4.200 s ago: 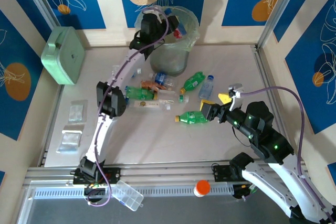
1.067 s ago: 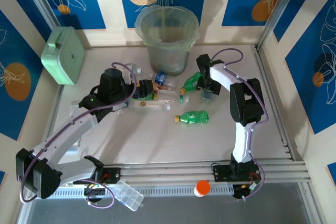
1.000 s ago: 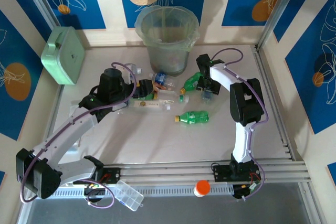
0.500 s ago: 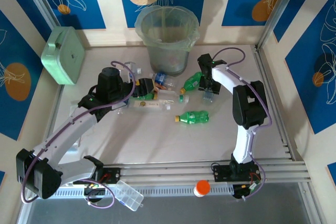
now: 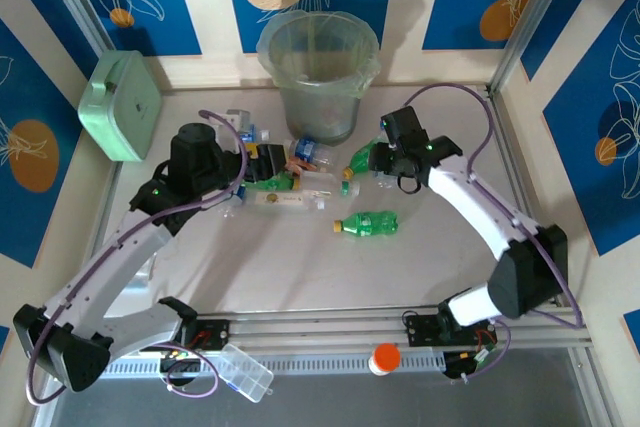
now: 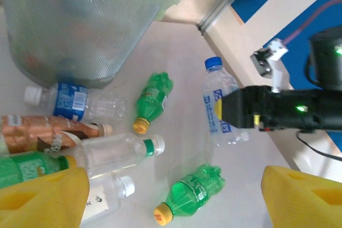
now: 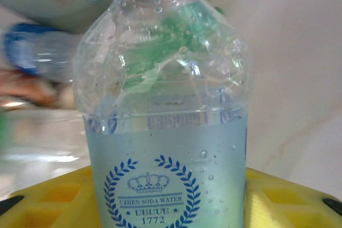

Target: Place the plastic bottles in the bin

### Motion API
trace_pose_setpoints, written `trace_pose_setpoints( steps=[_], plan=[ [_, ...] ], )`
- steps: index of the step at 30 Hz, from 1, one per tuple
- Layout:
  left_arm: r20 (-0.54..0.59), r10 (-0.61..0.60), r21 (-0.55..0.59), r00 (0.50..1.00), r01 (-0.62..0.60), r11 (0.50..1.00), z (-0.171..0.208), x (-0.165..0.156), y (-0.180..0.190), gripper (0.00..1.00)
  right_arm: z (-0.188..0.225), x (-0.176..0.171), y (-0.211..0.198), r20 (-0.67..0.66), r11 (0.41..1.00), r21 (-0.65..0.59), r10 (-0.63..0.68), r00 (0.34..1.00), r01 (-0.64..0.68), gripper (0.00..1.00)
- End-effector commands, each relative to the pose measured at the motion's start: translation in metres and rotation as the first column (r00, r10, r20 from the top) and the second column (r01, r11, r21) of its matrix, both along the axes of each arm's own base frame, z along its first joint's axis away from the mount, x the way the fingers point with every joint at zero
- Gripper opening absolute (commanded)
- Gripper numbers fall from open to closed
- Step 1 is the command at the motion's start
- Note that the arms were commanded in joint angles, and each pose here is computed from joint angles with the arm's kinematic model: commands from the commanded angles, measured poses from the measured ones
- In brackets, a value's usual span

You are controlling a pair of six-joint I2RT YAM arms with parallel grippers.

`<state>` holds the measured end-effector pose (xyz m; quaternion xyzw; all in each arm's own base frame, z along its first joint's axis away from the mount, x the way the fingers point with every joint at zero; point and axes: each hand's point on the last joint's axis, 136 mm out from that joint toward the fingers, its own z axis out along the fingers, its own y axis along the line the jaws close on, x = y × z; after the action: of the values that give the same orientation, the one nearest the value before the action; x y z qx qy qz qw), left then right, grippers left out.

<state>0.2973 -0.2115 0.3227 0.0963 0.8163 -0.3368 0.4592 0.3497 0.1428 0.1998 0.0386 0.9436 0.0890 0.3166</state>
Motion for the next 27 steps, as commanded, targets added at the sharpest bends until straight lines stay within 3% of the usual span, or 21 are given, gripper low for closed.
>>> trace_pose_setpoints(
  steps=[1, 5, 15, 21, 27],
  plan=[
    [0.051, 0.048, 0.096, 0.998, -0.052, 0.994, -0.002, 0.000, 0.015, 0.84, 0.054, -0.004, 0.045, 0.208, 0.966, 0.103, 0.210, 0.955, -0.235, 0.54],
    [0.050, 0.060, 0.100, 0.997, -0.064, 0.993, -0.013, 0.002, 0.017, 0.84, 0.105, 0.002, 0.069, 0.355, 0.931, 0.113, 0.287, 0.890, -0.346, 0.54],
    [0.070, 0.111, 0.119, 0.991, -0.119, 0.986, -0.018, 0.008, 0.028, 0.84, 0.185, 0.077, 0.109, 0.482, 0.903, 0.098, 0.325, 0.814, -0.419, 0.53],
    [0.059, 0.117, 0.120, 0.991, -0.123, 0.985, -0.022, 0.012, 0.029, 0.84, 0.208, 0.129, 0.114, 0.503, 0.910, 0.172, 0.249, 0.827, -0.378, 0.52],
    [0.040, 0.115, 0.096, 0.993, -0.119, 0.988, -0.027, 0.016, 0.028, 0.83, 0.201, 0.187, 0.111, 0.481, 0.887, 0.296, 0.181, 0.858, -0.353, 0.52]
  ],
)
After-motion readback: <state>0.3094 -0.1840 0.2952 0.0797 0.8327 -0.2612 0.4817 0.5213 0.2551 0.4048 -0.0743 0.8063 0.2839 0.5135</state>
